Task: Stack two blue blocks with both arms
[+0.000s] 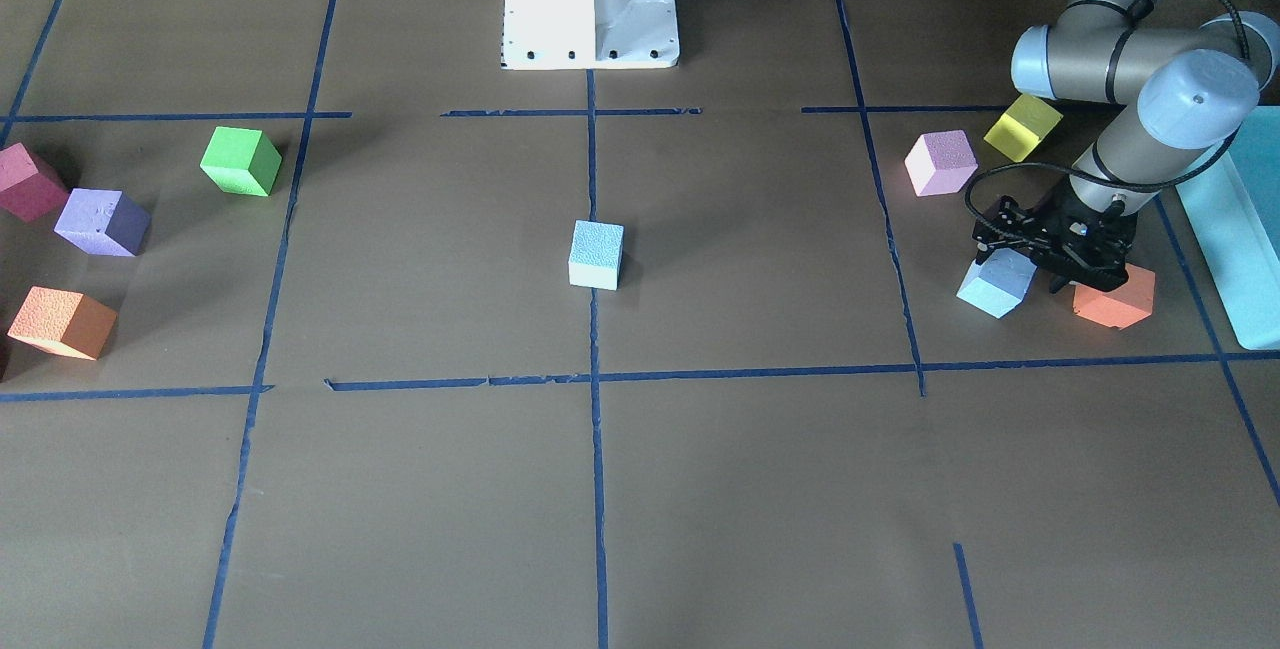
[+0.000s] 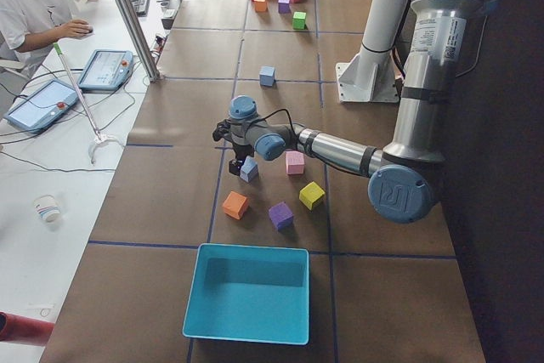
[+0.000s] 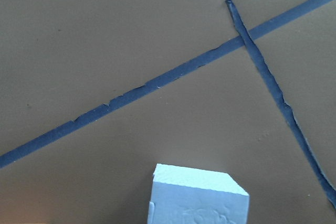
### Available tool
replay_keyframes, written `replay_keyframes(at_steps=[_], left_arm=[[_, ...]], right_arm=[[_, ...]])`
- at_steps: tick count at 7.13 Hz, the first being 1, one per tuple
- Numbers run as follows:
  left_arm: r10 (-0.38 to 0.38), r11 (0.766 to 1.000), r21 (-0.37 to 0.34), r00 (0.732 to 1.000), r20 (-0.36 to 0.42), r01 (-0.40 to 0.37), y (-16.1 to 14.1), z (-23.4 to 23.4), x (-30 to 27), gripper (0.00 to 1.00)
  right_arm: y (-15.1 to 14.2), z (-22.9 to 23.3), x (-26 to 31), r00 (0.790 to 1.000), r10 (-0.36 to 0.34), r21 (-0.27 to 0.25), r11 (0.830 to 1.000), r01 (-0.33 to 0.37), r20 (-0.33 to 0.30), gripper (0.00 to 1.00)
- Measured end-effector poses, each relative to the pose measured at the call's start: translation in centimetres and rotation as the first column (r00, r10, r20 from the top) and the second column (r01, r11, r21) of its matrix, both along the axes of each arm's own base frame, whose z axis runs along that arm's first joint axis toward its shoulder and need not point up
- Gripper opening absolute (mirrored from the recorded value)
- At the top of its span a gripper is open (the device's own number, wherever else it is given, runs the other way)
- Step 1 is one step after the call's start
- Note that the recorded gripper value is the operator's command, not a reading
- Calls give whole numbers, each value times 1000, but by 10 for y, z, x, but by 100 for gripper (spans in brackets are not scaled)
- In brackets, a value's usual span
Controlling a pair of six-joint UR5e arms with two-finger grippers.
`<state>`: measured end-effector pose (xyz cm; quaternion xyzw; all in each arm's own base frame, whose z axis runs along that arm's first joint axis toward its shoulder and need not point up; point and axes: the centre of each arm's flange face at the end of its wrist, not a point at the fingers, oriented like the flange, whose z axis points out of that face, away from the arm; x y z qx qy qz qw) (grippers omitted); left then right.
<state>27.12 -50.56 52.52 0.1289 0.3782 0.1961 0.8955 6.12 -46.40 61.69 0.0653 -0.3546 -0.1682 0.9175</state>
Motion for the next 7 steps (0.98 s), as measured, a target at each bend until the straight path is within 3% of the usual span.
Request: replay_keyframes(at_steps=[1, 2, 4, 7], left_arm=[[3, 1000, -7, 1000, 2, -3, -2, 2, 6, 100], [12, 1000, -15, 1000, 6, -12, -1, 5, 15, 93], [26, 999, -27, 1000, 14, -25, -3, 10, 27, 68], [16, 999, -38, 1000, 7, -15, -6, 5, 32, 58]], right_arm=[[0, 1, 0, 1000, -1, -1, 1000, 1, 0, 100], [0, 1, 0, 1000, -1, -1, 1000, 1, 0, 100], [1, 2, 0, 1000, -1, -3, 1000, 1, 0, 100], [1, 1, 0, 1000, 0, -3, 1000, 0, 0, 100]])
